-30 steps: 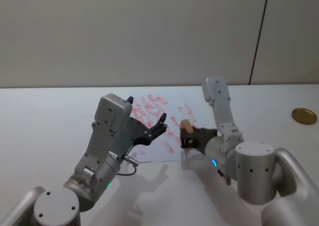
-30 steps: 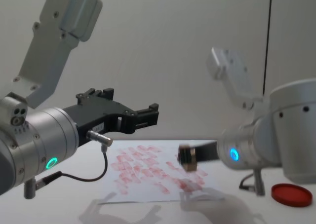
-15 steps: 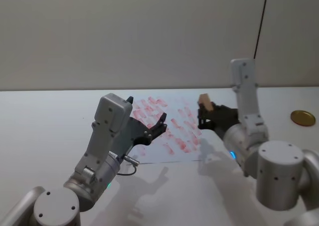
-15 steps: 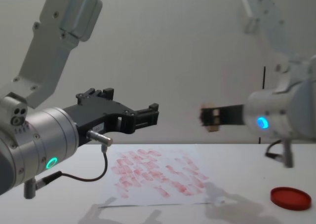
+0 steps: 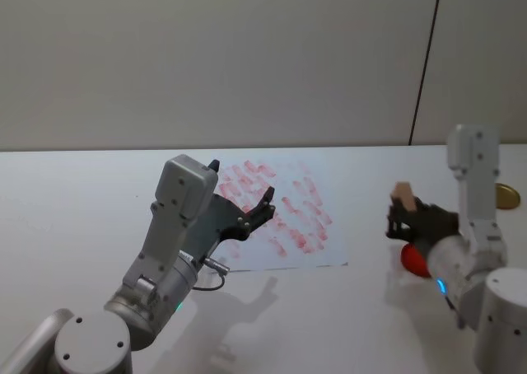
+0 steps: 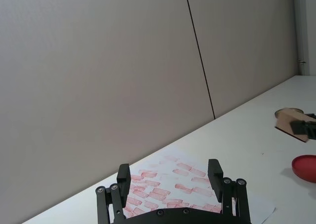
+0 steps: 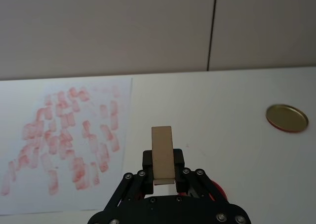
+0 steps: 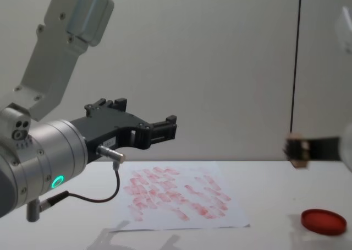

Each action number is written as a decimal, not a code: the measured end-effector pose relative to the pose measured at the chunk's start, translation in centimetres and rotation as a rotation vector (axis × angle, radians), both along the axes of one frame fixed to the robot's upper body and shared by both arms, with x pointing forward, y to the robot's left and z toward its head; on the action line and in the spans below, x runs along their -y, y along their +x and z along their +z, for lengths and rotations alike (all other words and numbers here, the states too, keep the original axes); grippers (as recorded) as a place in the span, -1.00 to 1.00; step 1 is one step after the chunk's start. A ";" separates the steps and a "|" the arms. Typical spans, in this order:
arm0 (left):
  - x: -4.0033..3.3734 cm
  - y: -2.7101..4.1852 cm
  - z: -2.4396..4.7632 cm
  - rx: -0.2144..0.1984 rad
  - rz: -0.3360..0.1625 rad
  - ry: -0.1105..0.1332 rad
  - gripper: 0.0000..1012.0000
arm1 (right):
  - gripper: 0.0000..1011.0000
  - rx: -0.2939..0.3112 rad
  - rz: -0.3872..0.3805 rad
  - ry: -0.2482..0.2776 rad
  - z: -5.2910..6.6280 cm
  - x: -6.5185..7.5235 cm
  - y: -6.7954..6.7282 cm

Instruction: Use the one hand to pick up the stamp and affix it onto the A4 paper.

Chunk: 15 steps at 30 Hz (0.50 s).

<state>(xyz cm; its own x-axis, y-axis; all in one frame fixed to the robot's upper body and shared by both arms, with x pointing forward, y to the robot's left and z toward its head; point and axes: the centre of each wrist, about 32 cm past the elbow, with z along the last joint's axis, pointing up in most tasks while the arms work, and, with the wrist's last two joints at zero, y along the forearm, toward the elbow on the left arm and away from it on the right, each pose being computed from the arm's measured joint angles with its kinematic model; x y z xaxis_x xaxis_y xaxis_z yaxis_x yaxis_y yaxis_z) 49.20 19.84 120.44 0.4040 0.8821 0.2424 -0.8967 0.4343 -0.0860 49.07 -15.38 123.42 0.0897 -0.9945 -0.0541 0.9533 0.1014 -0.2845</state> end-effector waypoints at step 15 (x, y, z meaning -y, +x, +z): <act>0.00 0.00 0.00 0.000 0.000 0.000 0.96 | -0.57 -0.124 -0.099 0.043 -2.7 3.0 -0.6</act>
